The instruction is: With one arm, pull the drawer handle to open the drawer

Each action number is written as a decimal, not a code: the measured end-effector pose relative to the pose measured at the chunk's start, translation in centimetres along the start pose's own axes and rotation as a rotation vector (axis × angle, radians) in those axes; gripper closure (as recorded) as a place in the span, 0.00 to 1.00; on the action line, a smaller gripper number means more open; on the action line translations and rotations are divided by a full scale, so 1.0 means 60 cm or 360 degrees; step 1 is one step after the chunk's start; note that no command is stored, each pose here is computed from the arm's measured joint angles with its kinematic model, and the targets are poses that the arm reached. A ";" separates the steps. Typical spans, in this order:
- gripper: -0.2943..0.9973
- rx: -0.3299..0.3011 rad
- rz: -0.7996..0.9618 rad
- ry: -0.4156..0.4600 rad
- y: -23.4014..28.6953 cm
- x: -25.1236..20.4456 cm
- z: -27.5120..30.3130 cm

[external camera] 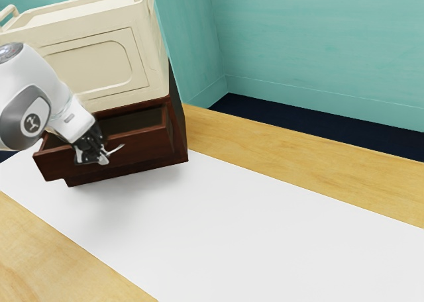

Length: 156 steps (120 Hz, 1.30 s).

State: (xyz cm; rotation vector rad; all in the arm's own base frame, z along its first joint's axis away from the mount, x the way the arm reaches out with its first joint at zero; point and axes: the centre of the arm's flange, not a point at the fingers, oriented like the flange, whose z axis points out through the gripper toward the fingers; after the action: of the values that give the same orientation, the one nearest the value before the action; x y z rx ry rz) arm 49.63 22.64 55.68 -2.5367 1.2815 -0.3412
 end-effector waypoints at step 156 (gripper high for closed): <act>0.77 0.0039 0.0114 -0.0009 0.119 0.020 -0.044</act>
State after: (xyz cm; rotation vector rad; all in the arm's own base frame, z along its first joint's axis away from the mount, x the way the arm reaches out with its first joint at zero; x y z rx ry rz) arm 44.12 17.26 55.73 -2.4625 1.3538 -0.3318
